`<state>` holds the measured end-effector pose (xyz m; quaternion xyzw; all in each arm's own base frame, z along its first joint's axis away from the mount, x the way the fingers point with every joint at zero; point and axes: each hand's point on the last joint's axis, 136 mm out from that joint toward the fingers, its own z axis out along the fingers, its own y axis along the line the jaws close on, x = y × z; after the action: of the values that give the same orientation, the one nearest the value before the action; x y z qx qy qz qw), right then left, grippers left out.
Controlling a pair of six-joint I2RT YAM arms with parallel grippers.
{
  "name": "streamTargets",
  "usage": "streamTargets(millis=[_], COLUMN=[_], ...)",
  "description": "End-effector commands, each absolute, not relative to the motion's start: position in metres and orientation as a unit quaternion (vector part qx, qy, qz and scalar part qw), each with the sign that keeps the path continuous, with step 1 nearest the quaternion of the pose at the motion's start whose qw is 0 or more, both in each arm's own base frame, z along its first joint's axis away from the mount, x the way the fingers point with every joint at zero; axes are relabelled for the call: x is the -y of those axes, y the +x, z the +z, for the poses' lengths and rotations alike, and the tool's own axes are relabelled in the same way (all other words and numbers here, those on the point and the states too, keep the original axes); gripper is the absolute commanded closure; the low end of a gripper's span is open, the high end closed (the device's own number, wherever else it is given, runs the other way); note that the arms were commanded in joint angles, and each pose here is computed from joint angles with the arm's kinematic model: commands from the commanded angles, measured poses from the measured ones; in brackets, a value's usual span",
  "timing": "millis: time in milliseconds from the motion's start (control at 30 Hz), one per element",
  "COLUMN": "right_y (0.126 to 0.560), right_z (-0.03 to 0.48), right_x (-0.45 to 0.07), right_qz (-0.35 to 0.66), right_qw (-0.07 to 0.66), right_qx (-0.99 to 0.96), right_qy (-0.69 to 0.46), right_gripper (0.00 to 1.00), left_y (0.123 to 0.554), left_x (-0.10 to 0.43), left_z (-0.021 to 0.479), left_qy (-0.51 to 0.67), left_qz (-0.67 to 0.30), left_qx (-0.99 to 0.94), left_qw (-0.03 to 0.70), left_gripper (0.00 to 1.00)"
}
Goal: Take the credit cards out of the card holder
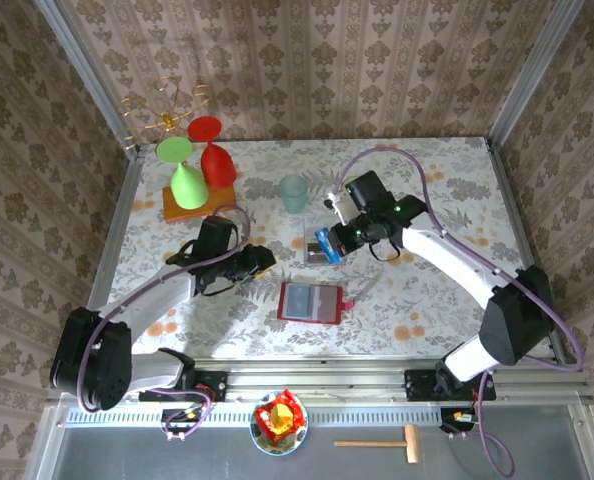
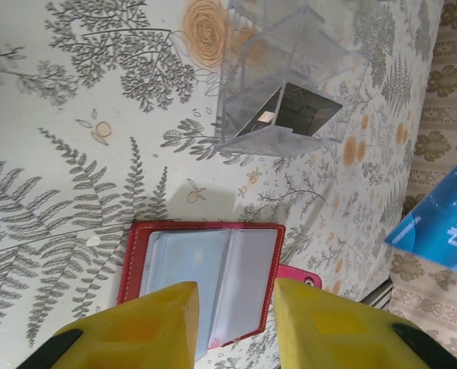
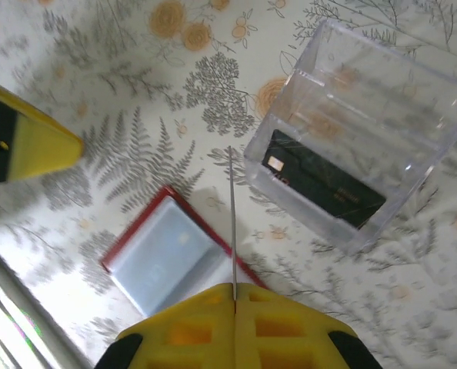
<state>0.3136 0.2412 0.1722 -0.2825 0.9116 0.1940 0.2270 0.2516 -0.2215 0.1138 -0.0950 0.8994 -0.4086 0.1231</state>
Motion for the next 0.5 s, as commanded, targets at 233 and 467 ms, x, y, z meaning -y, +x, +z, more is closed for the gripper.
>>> streamTargets(millis=[233,467], right_y=[0.336,0.355], right_z=[0.147,0.143], right_x=[-0.230,-0.236], right_qz=[0.053,0.038], right_qw=[0.158,0.115], right_qx=[-0.802,-0.761], right_qy=[-0.574,-0.637], right_gripper=[1.00,1.00], left_y=[0.249,0.256], left_x=[0.198,0.198], left_z=[0.106,0.103], left_qy=[-0.123,-0.135], left_qz=[-0.397,-0.397], left_qx=[-0.899,-0.898], left_qw=[0.138,0.137], left_gripper=[0.67,0.67])
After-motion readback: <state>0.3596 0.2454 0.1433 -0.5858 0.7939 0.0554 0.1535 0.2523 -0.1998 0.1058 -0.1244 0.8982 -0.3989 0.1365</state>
